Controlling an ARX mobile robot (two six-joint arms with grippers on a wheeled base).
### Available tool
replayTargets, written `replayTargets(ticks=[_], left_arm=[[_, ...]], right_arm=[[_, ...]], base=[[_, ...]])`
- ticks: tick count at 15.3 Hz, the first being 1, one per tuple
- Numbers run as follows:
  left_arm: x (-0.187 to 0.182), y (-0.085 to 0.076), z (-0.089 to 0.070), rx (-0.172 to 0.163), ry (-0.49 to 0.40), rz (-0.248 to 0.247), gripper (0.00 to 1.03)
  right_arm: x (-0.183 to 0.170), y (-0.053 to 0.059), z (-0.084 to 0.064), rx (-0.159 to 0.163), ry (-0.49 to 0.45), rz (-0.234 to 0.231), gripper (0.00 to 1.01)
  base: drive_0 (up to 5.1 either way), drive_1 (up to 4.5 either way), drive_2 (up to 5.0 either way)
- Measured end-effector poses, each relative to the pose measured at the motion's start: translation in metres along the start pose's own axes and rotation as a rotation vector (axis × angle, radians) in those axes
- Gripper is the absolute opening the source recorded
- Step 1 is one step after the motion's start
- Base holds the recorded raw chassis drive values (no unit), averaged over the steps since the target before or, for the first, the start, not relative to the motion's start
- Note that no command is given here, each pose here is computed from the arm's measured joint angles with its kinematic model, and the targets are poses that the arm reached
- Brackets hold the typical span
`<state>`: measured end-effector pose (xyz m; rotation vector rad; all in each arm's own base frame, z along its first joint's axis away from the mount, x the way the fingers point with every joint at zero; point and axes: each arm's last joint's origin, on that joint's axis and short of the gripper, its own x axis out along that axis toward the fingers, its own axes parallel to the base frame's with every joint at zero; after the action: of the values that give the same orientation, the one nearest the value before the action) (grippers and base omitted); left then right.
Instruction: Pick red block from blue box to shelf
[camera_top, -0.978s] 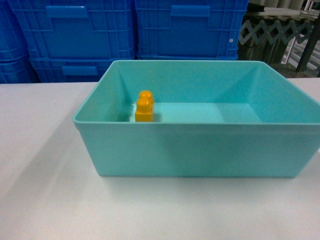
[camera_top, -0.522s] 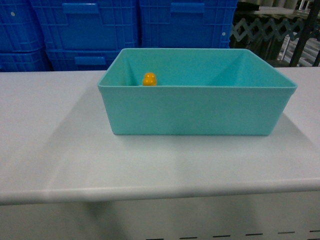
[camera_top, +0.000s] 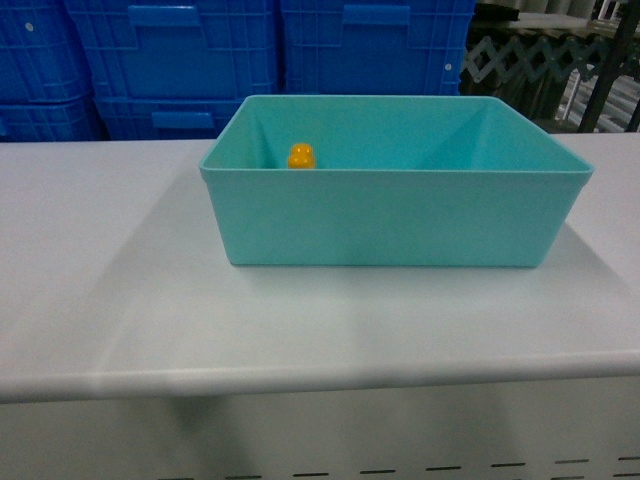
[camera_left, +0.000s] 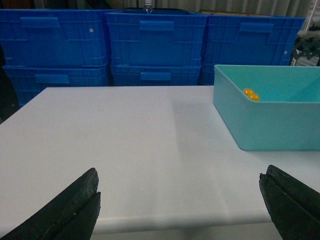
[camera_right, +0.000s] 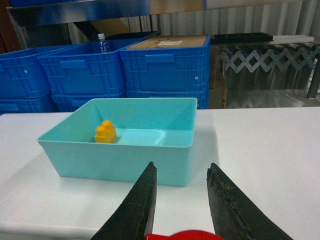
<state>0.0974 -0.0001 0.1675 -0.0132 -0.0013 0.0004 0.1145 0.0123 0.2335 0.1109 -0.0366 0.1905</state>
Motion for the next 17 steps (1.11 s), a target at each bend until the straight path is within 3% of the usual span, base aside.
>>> replayTargets(ticks=[17], left_arm=[[0.0000,0.0000,0.0000,0.000,0.000,0.000,0.98]], right_arm=[[0.0000,0.0000,0.0000,0.000,0.000,0.000,0.26]], base=[[0.0,0.00,0.0]])
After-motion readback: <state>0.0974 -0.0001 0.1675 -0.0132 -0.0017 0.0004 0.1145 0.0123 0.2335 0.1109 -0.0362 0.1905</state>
